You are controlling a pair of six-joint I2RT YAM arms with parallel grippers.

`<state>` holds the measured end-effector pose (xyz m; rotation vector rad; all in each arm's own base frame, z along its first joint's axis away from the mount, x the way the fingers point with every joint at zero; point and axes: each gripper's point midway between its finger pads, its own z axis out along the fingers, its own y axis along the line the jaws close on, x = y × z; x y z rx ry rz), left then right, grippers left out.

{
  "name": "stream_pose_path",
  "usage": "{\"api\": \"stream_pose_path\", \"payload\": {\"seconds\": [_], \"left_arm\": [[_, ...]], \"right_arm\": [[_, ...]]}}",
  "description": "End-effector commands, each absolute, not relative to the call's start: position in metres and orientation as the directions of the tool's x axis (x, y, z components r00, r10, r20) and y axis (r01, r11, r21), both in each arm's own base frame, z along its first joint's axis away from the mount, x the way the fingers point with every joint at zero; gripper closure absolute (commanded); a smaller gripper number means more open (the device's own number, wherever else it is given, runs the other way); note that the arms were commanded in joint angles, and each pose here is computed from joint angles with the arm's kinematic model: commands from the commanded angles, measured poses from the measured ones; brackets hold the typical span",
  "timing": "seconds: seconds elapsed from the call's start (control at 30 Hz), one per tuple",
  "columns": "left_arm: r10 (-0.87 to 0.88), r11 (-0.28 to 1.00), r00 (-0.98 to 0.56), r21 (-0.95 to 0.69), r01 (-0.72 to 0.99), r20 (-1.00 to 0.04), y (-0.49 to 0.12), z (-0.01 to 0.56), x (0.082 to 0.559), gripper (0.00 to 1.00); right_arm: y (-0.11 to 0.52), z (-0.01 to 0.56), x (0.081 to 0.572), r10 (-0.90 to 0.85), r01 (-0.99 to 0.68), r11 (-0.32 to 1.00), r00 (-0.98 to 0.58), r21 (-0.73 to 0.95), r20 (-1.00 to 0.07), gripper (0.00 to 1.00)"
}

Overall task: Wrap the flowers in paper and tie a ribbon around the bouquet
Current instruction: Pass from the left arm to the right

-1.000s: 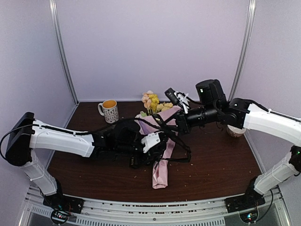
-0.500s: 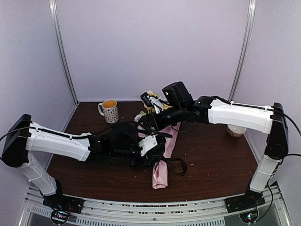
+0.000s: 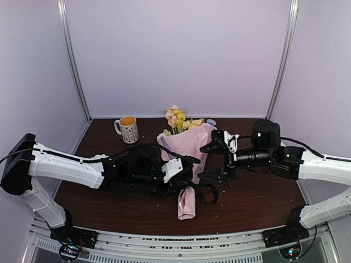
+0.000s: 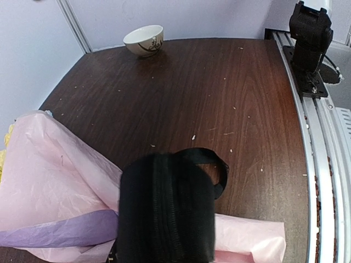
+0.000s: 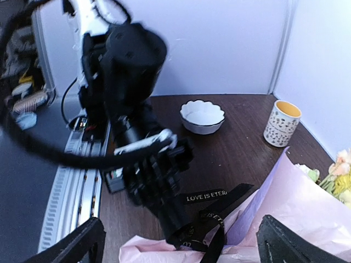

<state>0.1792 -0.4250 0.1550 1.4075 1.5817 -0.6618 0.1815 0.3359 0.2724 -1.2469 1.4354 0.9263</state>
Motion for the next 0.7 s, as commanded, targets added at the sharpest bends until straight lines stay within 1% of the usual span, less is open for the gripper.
{"api": "stream_pose_path", "payload": {"seconds": [0.0,0.03,0.07,0.13,0.2,0.23,0.27,0.33,0.37,0.43,0.47,0.53,0.57,0.6,0.67], "left_arm": [[0.437,0.232,0.064,0.181,0.956,-0.897,-0.425,0.176,0.183,1.0],[0.436,0.23,0.065,0.181,0.956,-0.898,-0.425,0.176,0.183,1.0],[0.434,0.229,0.067,0.182,0.956,-0.898,-0.426,0.177,0.183,1.0],[0.438,0.226,0.069,0.184,0.956,-0.896,-0.426,0.177,0.183,1.0],[0.443,0.225,0.071,0.187,0.956,-0.894,-0.427,0.178,0.183,1.0],[0.445,0.225,0.069,0.187,0.956,-0.893,-0.427,0.178,0.184,1.0],[0.449,0.223,0.068,0.186,0.957,-0.891,-0.427,0.177,0.183,1.0],[0.449,0.224,0.069,0.186,0.957,-0.891,-0.427,0.177,0.183,1.0],[0.448,0.222,0.07,0.186,0.957,-0.891,-0.427,0.178,0.183,1.0],[0.457,0.211,0.07,0.185,0.96,-0.887,-0.428,0.177,0.182,1.0],[0.462,0.21,0.068,0.183,0.96,-0.884,-0.428,0.176,0.182,1.0],[0.463,0.21,0.067,0.183,0.96,-0.884,-0.428,0.176,0.182,1.0],[0.461,0.211,0.069,0.185,0.96,-0.884,-0.428,0.177,0.182,1.0],[0.458,0.212,0.069,0.185,0.96,-0.886,-0.428,0.178,0.182,1.0],[0.466,0.212,0.065,0.182,0.96,-0.882,-0.427,0.177,0.182,1.0]], "right_arm": [[0.345,0.258,0.163,-0.225,-0.979,0.011,0.198,-0.206,-0.954,0.13],[0.347,0.255,0.164,-0.233,-0.98,0.005,0.191,-0.198,-0.953,0.18],[0.35,0.252,0.167,-0.242,-0.981,0.004,0.185,-0.192,-0.953,0.19],[0.356,0.248,0.171,-0.256,-0.984,-0.005,0.175,-0.18,-0.951,0.26],[0.363,0.244,0.176,-0.27,-0.987,-0.014,0.158,-0.16,-0.95,0.28],[0.365,0.243,0.176,-0.272,-0.988,-0.023,0.151,-0.15,-0.95,0.31],[0.368,0.241,0.176,-0.274,-0.99,-0.038,0.143,-0.138,-0.951,0.35],[0.372,0.237,0.177,-0.281,-0.991,-0.048,0.132,-0.124,-0.95,0.52],[0.373,0.234,0.178,-0.288,-0.992,-0.048,0.125,-0.116,-0.949,0.58],[0.375,0.226,0.179,-0.303,-0.994,-0.048,0.104,-0.094,-0.947,0.64],[0.375,0.223,0.178,-0.305,-0.995,-0.054,0.095,-0.082,-0.947,0.69],[0.376,0.22,0.176,-0.31,-0.996,-0.063,0.075,-0.058,-0.948,0.83],[0.376,0.218,0.176,-0.315,-0.997,-0.063,0.067,-0.049,-0.947,0.96],[0.375,0.218,0.177,-0.319,-0.998,-0.05,0.06,-0.046,-0.946,1.0],[0.372,0.22,0.179,-0.316,-0.998,-0.028,0.059,-0.053,-0.947,1.0]]}}
